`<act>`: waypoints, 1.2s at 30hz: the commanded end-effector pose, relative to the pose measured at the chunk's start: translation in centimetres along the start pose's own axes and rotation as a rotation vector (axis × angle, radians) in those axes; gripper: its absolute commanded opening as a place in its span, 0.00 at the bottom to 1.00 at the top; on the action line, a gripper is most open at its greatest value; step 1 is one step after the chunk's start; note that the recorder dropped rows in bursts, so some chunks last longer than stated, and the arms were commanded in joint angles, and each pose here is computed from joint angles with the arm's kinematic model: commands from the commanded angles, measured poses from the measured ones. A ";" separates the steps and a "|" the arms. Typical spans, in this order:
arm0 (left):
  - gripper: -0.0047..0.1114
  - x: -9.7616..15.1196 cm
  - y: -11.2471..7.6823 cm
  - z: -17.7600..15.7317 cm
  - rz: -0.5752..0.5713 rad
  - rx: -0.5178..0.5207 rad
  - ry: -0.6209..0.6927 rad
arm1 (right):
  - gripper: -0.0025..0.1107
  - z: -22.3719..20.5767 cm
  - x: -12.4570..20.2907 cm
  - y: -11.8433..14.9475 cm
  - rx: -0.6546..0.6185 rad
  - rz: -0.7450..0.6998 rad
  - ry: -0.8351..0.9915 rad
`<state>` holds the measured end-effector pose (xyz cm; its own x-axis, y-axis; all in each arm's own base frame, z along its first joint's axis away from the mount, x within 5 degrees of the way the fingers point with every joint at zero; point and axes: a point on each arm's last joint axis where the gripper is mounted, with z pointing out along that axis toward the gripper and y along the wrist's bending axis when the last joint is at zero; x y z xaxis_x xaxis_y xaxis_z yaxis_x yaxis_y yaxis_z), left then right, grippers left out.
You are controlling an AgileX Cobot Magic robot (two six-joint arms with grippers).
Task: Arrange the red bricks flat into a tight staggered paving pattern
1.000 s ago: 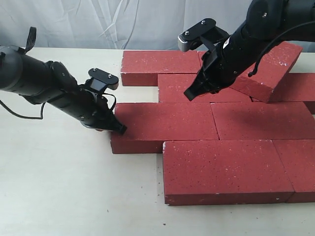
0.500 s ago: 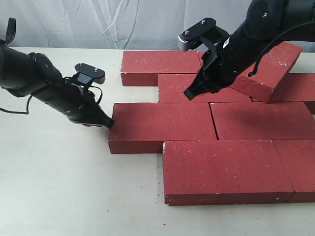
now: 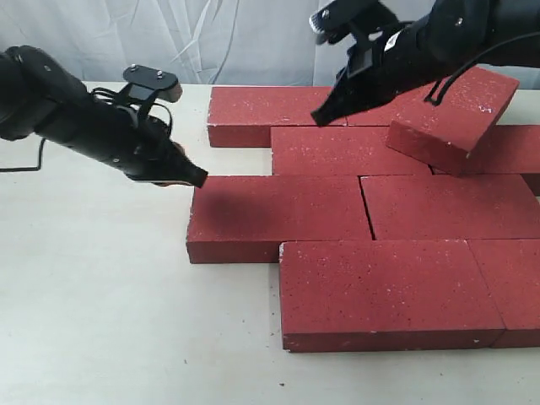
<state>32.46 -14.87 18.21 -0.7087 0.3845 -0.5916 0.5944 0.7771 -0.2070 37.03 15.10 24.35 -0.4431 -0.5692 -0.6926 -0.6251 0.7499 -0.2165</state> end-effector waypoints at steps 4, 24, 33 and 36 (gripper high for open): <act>0.04 -3.5 -5.5 1.7 0.199 0.092 -0.110 | 0.01 -3.2 -0.8 -10.1 0.090 0.197 0.069; 0.04 -12.3 -14.5 10.3 0.505 0.317 -0.182 | 0.01 -0.9 7.5 -26.9 0.324 0.596 0.112; 0.04 -13.8 -15.8 14.3 0.562 0.319 -0.230 | 0.01 3.2 8.5 -30.2 0.367 0.585 0.056; 0.04 -13.8 -15.6 15.7 0.560 0.313 -0.234 | 0.01 4.7 9.1 -31.0 0.380 0.593 0.038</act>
<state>38.54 -39.56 18.32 -0.1817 0.5418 -0.8206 0.9552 0.2953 -0.0165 54.58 -10.96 22.29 -0.6827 -0.0416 -0.7295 -0.0272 0.9991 -0.0315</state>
